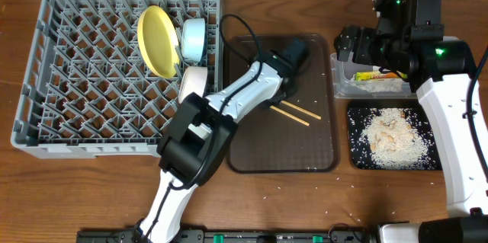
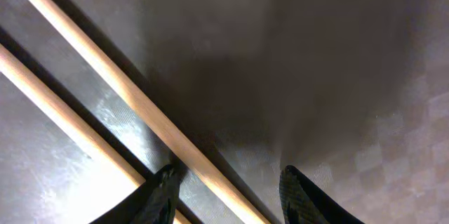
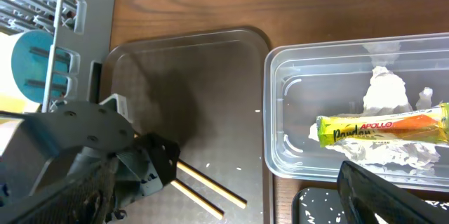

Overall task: Sort waste into correct bins and load items into the dishwasher
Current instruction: 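Release the plate and move the left gripper to the chopsticks, then grasp one wooden chopstick with the left gripper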

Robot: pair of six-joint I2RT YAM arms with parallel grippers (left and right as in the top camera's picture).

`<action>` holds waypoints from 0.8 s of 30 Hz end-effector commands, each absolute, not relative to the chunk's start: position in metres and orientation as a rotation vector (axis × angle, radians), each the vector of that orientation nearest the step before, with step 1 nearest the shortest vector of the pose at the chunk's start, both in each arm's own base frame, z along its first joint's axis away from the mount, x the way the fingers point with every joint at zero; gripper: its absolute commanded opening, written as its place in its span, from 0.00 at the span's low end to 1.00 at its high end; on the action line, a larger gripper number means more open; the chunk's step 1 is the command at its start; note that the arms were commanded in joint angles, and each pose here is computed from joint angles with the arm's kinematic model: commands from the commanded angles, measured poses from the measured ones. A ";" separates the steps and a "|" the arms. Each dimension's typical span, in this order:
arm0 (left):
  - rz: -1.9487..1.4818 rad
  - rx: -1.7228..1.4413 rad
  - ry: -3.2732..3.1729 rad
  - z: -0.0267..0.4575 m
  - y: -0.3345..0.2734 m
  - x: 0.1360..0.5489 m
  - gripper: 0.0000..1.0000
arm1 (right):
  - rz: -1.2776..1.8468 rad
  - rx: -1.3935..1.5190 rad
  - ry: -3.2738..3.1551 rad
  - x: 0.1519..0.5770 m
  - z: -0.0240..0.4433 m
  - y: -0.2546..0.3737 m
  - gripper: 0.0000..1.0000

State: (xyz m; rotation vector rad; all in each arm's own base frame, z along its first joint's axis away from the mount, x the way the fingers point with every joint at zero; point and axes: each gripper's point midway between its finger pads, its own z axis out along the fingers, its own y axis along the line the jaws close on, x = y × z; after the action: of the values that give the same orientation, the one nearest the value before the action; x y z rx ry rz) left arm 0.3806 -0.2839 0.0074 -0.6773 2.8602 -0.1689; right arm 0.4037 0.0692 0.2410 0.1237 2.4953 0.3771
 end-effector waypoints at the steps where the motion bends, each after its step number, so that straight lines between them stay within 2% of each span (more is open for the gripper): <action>1: -0.141 -0.685 2.874 -0.003 -0.287 0.374 0.48 | 0.376 0.108 2.488 0.405 0.244 0.072 0.99; 4: -0.124 -0.667 2.889 -0.010 -0.291 0.369 0.47 | 0.376 0.108 2.488 0.405 0.244 0.072 0.99; 8: -0.099 -0.663 2.906 -0.022 -0.292 0.365 0.29 | 0.376 0.108 2.488 0.405 0.244 0.072 0.99; 11: -0.094 -0.679 2.912 -0.025 -0.291 0.364 0.19 | 0.376 0.108 2.488 0.405 0.244 0.072 0.99; 13: -0.093 -0.678 2.912 -0.026 -0.291 0.364 0.08 | 0.376 0.108 2.488 0.405 0.244 0.072 0.99; 18: -0.111 -0.676 2.902 -0.023 -0.293 0.366 0.08 | 0.376 0.108 2.487 0.405 0.244 0.072 0.99; 24: -0.178 -0.581 2.871 0.003 -0.297 0.380 0.07 | 0.376 0.108 2.488 0.405 0.244 0.072 0.99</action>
State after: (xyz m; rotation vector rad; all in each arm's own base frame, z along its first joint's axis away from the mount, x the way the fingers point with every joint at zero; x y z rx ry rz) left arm 0.3762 -0.2990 0.0046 -0.6371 2.8592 -0.1881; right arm 0.4037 0.0692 0.2410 0.1237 2.4953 0.3771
